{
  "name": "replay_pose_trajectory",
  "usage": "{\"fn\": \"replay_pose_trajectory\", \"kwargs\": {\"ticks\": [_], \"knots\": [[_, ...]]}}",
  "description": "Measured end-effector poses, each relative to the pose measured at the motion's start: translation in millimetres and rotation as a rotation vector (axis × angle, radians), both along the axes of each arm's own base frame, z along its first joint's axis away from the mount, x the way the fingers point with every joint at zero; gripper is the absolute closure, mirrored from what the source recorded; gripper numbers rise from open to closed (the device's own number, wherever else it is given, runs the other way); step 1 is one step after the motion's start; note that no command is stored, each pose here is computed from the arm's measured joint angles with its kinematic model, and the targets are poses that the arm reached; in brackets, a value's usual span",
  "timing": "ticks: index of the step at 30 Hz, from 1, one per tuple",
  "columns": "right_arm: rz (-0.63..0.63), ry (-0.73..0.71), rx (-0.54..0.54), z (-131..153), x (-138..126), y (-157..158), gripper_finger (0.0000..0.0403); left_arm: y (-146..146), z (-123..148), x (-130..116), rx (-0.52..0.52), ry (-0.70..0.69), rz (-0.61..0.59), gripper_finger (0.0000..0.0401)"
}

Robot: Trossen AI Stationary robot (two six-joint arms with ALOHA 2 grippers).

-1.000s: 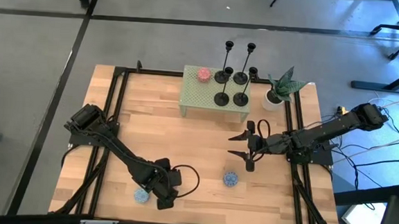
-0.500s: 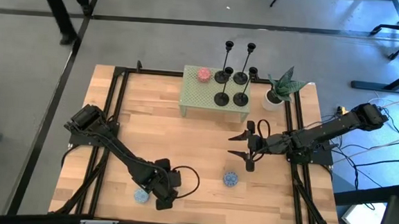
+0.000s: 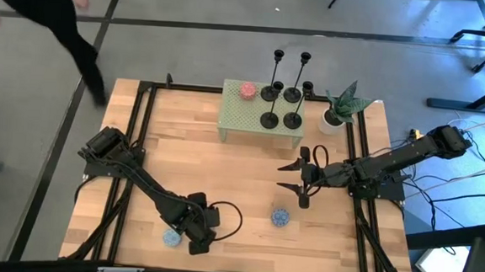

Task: Pick & Place candle stick holders
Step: Put the red scented candle on the shelf

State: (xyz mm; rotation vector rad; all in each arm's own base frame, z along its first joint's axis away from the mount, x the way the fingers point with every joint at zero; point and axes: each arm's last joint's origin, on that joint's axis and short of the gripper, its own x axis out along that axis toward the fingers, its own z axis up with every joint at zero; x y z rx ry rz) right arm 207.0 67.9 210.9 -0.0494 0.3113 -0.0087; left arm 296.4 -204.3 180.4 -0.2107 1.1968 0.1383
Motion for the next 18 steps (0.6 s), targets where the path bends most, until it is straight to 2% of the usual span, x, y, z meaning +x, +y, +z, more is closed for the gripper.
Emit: {"fn": "replay_pose_trajectory", "kwargs": {"ticks": [8, 18], "knots": [[0.001, 0.000, -0.002, -0.1, -0.1, 0.0, 0.0178, -1.0, 13.0, 1.8, 0.006, -0.016, 0.001, 0.0075], [0.001, 0.001, -0.002, -0.2, -0.1, 0.0, 0.0178, 1.6, 6.2, -1.4, 0.012, 0.000, 0.030, 0.0075]]}}
